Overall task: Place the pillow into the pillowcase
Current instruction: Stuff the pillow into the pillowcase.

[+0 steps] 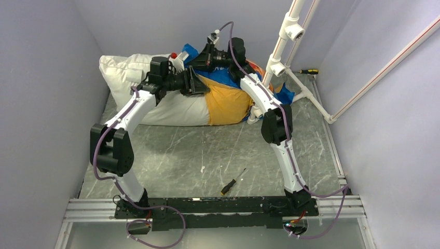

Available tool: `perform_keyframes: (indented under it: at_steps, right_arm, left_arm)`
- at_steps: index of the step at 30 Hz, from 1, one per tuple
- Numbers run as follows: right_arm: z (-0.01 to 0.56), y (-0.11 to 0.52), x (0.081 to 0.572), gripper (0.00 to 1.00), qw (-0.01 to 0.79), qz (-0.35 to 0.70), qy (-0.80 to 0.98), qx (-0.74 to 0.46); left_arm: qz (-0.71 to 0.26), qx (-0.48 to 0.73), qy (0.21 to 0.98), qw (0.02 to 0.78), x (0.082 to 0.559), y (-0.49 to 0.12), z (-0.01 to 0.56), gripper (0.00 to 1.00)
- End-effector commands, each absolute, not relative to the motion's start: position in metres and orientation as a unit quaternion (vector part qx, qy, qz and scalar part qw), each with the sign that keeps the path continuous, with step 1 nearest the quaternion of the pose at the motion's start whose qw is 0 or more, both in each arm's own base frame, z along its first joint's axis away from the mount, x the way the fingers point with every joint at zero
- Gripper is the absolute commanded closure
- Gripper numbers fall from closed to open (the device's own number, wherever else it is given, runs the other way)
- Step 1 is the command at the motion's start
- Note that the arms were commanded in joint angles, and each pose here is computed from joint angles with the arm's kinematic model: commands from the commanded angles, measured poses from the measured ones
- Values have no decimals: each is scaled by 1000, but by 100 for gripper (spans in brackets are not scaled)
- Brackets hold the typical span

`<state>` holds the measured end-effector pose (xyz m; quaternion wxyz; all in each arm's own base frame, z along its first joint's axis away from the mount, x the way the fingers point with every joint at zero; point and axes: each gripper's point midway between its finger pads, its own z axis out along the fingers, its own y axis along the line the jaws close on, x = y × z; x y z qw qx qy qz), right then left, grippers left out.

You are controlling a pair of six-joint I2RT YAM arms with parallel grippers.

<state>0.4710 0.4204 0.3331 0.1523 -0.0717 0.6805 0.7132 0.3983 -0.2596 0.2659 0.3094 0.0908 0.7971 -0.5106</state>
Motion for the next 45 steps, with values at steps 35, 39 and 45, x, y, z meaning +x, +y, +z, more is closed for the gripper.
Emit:
perform_keyframes:
  at_steps: [35,39,45]
  right_arm:
    - [471,323,496,4,445,626,635,-85]
    - [489,313,503,0,509,580,632,-71]
    - [495,315,512,0,590,532,600,-92]
  left_arm:
    - [-350,-28,816,459,445,-159,374,100]
    - [-294,-45,828,476,456,-132,392,100]
    - [-281,-64,823,489,469,-114,403,100]
